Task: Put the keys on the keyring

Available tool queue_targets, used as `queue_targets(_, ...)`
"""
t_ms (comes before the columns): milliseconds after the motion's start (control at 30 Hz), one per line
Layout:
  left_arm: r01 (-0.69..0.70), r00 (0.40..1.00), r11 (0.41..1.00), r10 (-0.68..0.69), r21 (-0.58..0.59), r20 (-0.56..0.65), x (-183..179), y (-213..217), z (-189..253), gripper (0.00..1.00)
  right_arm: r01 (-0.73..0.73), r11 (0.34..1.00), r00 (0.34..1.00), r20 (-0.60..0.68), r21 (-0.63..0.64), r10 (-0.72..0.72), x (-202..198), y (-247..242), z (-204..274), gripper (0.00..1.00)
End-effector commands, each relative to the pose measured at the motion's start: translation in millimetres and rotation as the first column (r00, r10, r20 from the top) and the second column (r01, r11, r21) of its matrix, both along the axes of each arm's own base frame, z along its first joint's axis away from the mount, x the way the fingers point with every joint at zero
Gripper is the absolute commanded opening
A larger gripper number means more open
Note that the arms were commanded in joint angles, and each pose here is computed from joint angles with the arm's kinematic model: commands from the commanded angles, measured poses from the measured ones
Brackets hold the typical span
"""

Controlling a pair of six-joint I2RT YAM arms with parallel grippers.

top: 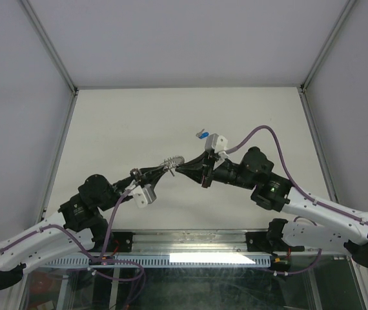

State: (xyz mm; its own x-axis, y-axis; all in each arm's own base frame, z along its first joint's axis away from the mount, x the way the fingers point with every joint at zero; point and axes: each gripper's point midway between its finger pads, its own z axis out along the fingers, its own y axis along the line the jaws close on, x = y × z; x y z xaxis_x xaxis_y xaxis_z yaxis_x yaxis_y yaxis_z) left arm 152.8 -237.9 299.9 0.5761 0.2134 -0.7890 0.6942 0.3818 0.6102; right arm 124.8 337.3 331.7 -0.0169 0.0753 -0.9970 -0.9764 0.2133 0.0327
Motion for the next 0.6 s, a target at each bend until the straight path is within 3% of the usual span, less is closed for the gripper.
queue_targets(0,-0.066,0.998,0.995,0.067,-0.078,0.019,11.0,5.6,29.7,0.00,0.089,0.991,0.995,-0.051,0.103,-0.084,13.4,-2.9,37.2,0.00)
queue_targets(300,-0.074,0.997,0.995,0.073,-0.074,-0.007,14.6,1.3,29.4,0.00,0.158,0.977,0.986,-0.082,0.143,-0.148,27.7,-0.5,31.2,0.00)
queue_targets(467,-0.007,1.000,0.995,0.006,-0.100,-0.014,5.7,-7.4,34.4,0.00,0.140,0.962,0.987,0.050,0.233,-0.155,29.6,0.4,41.5,0.00)
queue_targets(567,0.045,0.999,0.991,-0.048,-0.123,-0.019,-2.7,-12.5,38.1,0.11,0.119,0.949,0.972,0.162,0.293,-0.172,30.0,0.5,48.8,0.00)
